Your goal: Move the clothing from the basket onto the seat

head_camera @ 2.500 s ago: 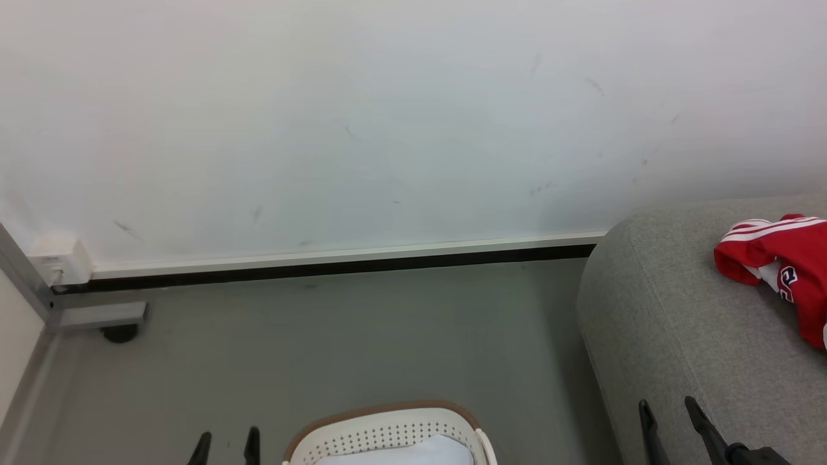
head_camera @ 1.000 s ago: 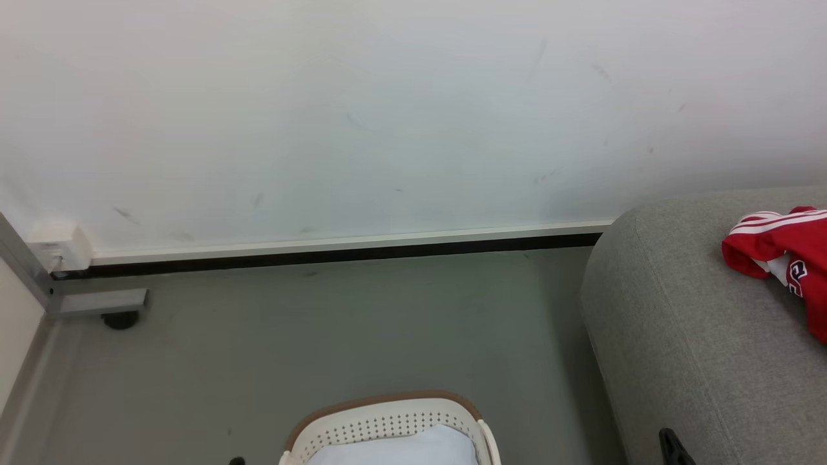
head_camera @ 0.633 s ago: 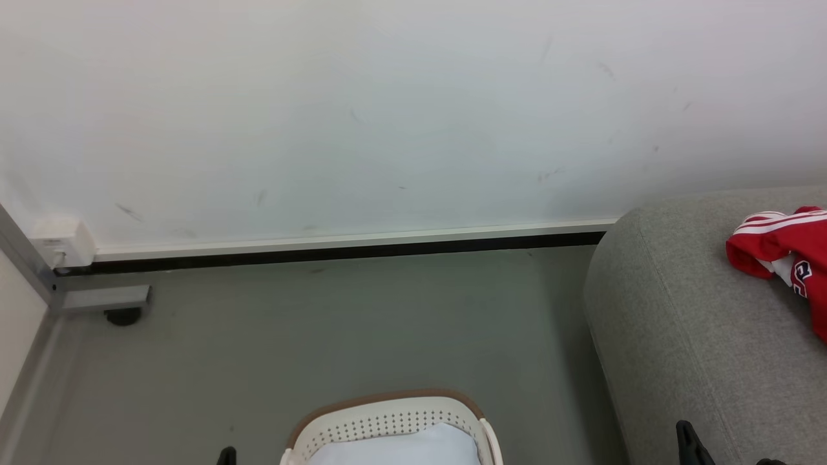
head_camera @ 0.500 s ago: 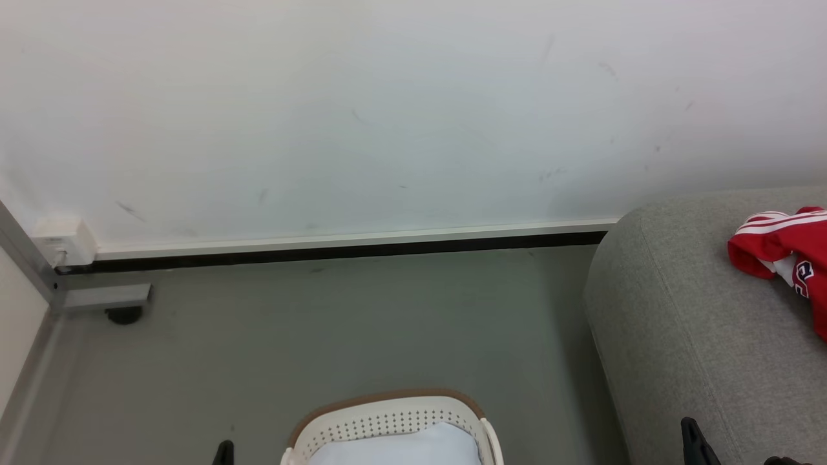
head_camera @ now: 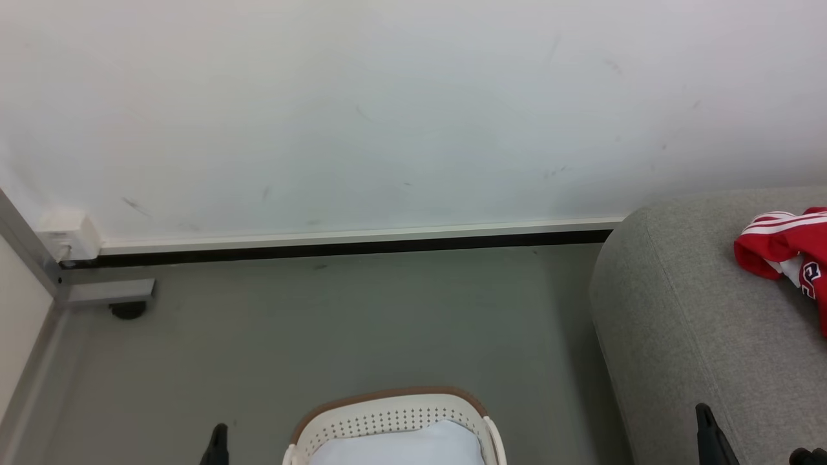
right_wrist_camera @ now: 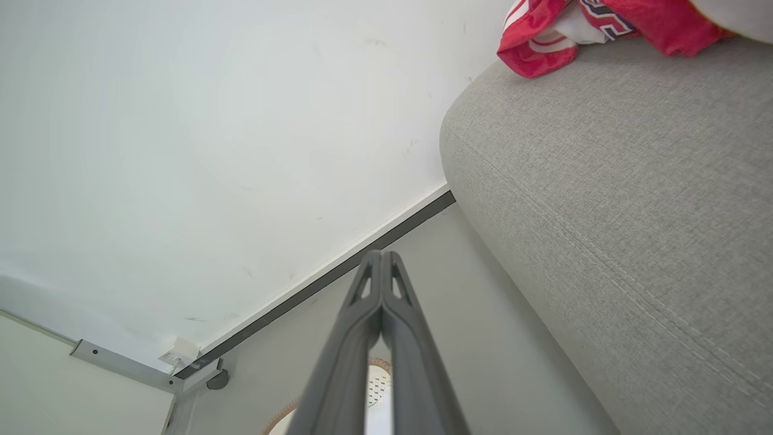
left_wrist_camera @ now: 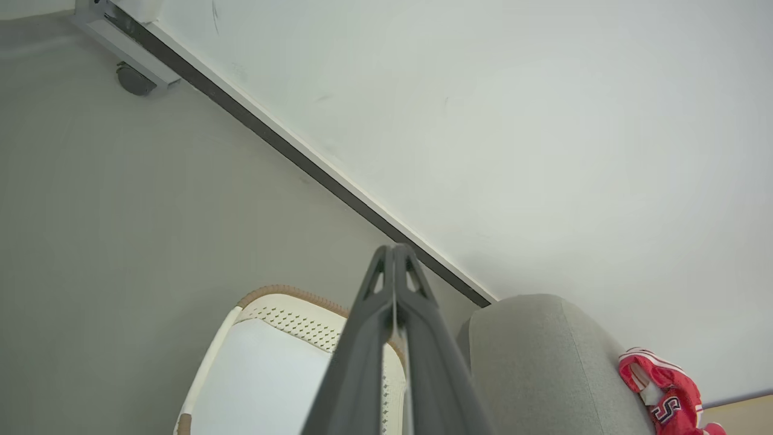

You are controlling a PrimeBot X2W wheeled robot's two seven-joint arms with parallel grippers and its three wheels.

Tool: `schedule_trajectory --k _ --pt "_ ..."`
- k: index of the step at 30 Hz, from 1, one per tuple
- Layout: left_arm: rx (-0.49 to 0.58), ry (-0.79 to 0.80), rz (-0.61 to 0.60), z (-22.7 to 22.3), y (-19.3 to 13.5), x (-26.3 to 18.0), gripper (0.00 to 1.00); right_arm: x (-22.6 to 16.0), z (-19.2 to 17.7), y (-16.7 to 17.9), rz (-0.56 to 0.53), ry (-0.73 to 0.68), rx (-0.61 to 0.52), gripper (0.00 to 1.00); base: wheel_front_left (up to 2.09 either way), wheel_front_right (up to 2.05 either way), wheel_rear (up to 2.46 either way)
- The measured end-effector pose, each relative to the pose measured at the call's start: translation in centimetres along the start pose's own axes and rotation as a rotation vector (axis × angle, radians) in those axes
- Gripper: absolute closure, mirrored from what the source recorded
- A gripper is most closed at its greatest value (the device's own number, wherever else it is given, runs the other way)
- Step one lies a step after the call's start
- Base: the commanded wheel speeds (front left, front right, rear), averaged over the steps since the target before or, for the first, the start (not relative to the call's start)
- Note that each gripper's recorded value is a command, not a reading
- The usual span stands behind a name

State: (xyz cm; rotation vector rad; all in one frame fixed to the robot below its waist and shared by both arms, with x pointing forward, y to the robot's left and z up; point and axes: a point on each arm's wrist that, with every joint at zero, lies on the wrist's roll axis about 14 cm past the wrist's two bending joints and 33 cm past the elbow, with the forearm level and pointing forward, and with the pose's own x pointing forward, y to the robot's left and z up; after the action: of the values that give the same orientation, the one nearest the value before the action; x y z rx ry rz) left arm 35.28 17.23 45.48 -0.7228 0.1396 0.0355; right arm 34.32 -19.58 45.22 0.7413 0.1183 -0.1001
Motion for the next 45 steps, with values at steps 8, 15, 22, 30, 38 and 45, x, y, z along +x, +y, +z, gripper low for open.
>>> schedule_trajectory --k 8,15,22,30,38,45 --pt "-0.101 -0.008 0.002 0.6 -0.1 0.4 1.00 0.5 0.6 0.3 0.002 -0.008 0.106 1.00 0.00 0.00 0.00" --pt "-0.193 -0.012 0.003 1.0 -0.1 0.7 1.00 0.8 1.0 0.5 0.006 -0.009 0.187 1.00 0.00 0.00 0.00" --pt "-0.272 -0.019 -0.003 1.5 -0.3 1.1 1.00 1.1 1.4 0.7 0.010 -0.015 0.268 1.00 0.00 0.00 0.00" --pt "-0.353 -0.023 -0.013 2.1 -0.5 1.4 1.00 1.5 1.8 1.1 0.025 -0.016 0.351 1.00 0.00 0.00 0.00" --pt "-0.438 -0.032 -0.019 2.6 -0.6 1.6 1.00 1.8 2.2 1.4 0.034 -0.018 0.426 1.00 0.00 0.00 0.00" --pt "-0.503 -0.037 -0.030 3.0 -0.7 1.8 1.00 2.1 2.6 1.8 0.050 -0.020 0.489 1.00 0.00 0.00 0.00"
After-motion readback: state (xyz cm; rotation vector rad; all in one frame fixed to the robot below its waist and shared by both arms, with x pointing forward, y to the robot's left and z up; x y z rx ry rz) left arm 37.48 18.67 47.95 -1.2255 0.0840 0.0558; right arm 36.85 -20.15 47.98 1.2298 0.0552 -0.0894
